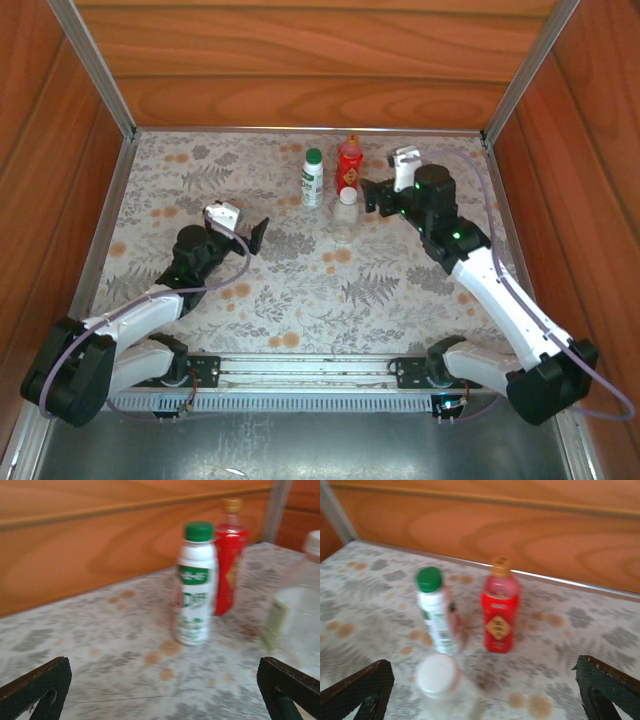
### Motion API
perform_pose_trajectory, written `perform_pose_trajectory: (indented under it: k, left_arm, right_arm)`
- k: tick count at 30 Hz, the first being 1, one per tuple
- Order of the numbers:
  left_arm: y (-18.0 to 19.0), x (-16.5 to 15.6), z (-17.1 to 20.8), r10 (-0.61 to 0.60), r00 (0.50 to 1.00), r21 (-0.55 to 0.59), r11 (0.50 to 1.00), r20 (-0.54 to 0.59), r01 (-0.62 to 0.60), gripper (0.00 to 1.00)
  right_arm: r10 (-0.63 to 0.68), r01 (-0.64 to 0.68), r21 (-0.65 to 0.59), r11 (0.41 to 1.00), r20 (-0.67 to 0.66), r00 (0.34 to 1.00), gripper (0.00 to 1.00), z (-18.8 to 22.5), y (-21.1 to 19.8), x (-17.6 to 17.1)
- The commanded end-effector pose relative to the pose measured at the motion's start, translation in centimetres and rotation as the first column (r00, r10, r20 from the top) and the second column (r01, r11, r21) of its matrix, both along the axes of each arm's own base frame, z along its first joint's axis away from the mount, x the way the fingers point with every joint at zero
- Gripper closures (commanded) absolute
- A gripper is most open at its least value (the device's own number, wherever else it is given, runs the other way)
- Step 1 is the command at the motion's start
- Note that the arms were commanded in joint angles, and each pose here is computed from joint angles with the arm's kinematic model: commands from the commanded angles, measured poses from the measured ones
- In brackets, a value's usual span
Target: Screw on the bottle caps
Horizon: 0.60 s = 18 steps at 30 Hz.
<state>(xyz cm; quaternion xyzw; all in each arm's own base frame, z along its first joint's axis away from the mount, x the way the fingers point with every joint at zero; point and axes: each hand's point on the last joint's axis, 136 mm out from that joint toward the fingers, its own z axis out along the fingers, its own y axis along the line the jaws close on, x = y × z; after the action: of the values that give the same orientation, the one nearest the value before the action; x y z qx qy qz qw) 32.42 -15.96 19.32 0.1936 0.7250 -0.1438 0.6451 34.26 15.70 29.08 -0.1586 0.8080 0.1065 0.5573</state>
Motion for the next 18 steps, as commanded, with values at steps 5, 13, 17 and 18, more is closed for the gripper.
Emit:
perform_pose_trajectory:
  k: [5,13,17,18]
  left_arm:
    - [9.2,1.6,-3.8,0.391,0.920,0.221,0.900,-0.027,-0.376,0.00]
    - [13.7,4.0,-7.1,0.497,0.866,0.210,0.854,-0.060,-0.476,0.00]
    - [16.5,5.4,-9.4,0.547,0.827,0.121,0.836,-0.130,-0.535,0.00]
    - [16.9,5.6,-9.9,0.547,0.825,0.100,0.837,-0.141,-0.538,0.00]
  right_arm:
    - [-0.295,0.297,-0.049,0.953,0.056,0.954,0.00,-7.9,-9.4,1.2]
    - [-0.385,0.384,0.031,0.923,0.038,0.922,0.00,-15.5,-14.1,2.5]
    - [-0.368,0.366,0.049,0.929,0.046,0.929,0.00,-16.5,-14.4,3.5]
    - [-0.352,0.351,0.033,0.936,0.024,0.936,0.00,-16.7,-14.3,3.6]
